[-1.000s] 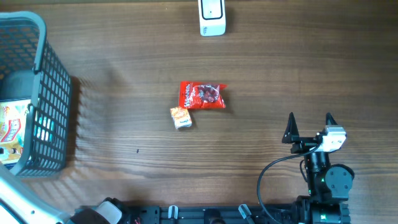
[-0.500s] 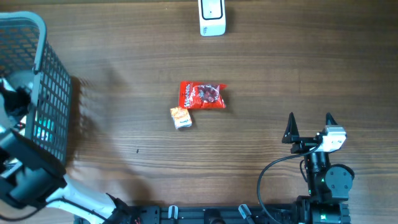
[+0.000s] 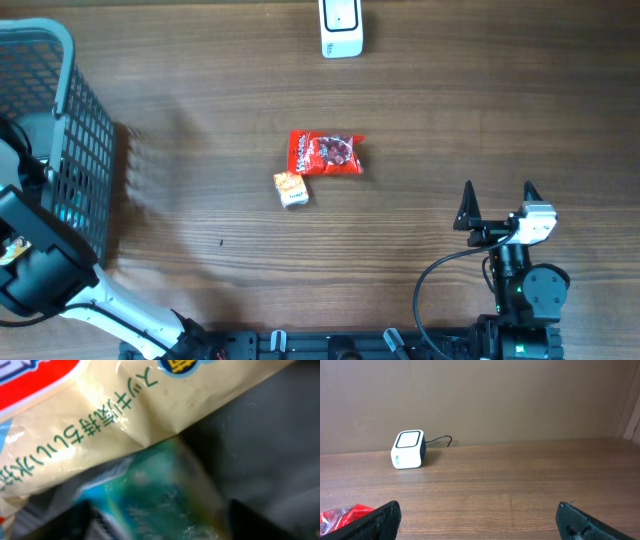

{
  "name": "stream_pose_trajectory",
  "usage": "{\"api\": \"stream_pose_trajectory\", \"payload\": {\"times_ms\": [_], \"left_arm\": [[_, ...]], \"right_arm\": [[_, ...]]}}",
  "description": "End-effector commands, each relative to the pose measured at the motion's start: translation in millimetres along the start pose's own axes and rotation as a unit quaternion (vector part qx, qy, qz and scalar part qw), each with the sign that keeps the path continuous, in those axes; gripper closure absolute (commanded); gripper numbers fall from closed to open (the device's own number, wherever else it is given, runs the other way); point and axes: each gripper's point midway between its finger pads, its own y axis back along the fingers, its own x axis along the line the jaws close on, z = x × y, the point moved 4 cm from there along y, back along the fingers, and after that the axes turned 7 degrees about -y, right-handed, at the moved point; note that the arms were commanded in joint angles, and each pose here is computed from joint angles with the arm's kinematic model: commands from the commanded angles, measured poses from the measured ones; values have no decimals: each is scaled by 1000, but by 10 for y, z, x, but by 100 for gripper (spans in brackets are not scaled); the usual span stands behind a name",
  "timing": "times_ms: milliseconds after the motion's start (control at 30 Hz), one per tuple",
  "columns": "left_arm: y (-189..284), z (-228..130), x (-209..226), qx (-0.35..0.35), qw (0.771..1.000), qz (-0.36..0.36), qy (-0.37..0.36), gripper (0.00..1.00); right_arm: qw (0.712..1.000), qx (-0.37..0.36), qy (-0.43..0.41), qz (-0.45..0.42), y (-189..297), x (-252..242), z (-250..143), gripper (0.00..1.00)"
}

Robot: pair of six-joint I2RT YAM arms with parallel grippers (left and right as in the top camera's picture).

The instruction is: Scan the item barcode

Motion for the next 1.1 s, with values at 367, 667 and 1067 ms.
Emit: {"api": "stream_pose_trajectory", "payload": {"times_ms": [367, 667, 1067], "left_arm": [[1373, 427, -39, -132, 990, -42, 19, 96], [3251, -312, -970, -243, 903, -349, -58, 96], [2150, -2320, -2916, -82, 888, -197, -408, 94]], "right_arm": [[1000, -5, 4, -6, 3, -16, 15, 0], [1000, -5, 4, -6, 3, -16, 16, 0], [1000, -5, 4, -6, 3, -16, 16, 0]]}}
